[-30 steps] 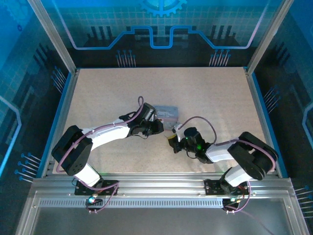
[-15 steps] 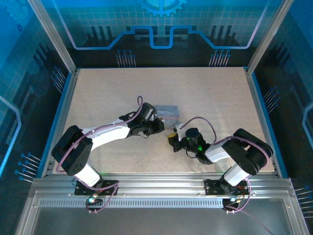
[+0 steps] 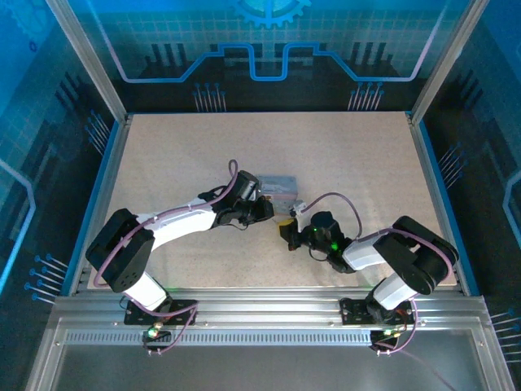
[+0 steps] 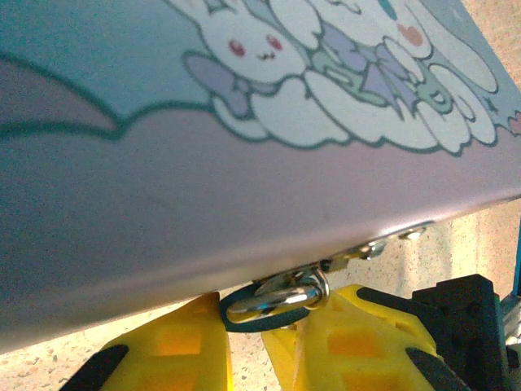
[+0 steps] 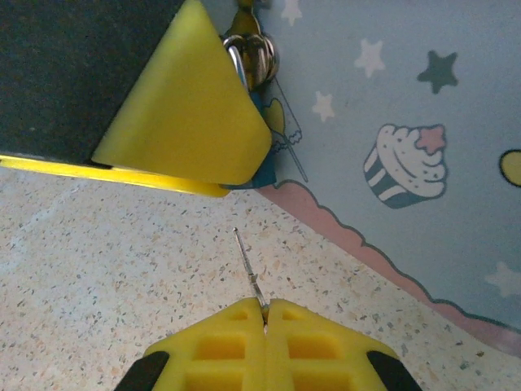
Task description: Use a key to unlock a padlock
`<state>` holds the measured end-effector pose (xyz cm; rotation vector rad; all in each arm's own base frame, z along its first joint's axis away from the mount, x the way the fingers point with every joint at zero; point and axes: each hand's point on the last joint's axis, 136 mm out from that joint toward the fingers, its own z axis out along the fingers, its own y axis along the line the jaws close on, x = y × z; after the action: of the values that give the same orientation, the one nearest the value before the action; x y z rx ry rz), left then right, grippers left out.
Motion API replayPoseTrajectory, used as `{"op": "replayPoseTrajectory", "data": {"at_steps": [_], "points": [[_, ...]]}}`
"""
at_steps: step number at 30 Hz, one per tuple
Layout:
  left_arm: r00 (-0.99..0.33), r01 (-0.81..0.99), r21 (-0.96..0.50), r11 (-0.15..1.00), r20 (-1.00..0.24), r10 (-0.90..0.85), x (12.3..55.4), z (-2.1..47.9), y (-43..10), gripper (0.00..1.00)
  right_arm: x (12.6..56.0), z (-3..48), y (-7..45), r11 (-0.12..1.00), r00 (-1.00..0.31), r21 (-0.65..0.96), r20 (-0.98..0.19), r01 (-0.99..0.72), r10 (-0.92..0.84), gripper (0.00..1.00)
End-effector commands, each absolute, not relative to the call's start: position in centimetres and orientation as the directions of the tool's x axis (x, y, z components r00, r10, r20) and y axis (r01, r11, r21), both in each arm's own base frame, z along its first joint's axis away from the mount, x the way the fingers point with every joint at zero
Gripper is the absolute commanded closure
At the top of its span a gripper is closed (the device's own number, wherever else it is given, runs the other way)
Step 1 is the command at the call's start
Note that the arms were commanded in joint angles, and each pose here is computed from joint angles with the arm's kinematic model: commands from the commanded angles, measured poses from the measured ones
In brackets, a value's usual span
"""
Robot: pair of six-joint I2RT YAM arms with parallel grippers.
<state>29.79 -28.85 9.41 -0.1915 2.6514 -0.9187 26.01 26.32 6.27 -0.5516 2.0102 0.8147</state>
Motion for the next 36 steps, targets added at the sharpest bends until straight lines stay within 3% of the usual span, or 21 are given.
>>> {"op": "replayPoseTrajectory", "data": {"at_steps": [1,36], "points": [[-0.927,0.003,-0.647,0.763,-0.288,-0.241,29.74,10.84,-28.96,0.81,26.71,7.87,26.66,0.673,-0.497,0.355,-0.868,-0.649,-0.022,1.00],[-0.924,-0.004,-0.647,0.762,-0.289,-0.251,29.70,10.82,-28.75,0.81,27.62,8.65,27.24,0.667,-0.504,0.393,-0.863,-0.632,0.031,1.00]]}}
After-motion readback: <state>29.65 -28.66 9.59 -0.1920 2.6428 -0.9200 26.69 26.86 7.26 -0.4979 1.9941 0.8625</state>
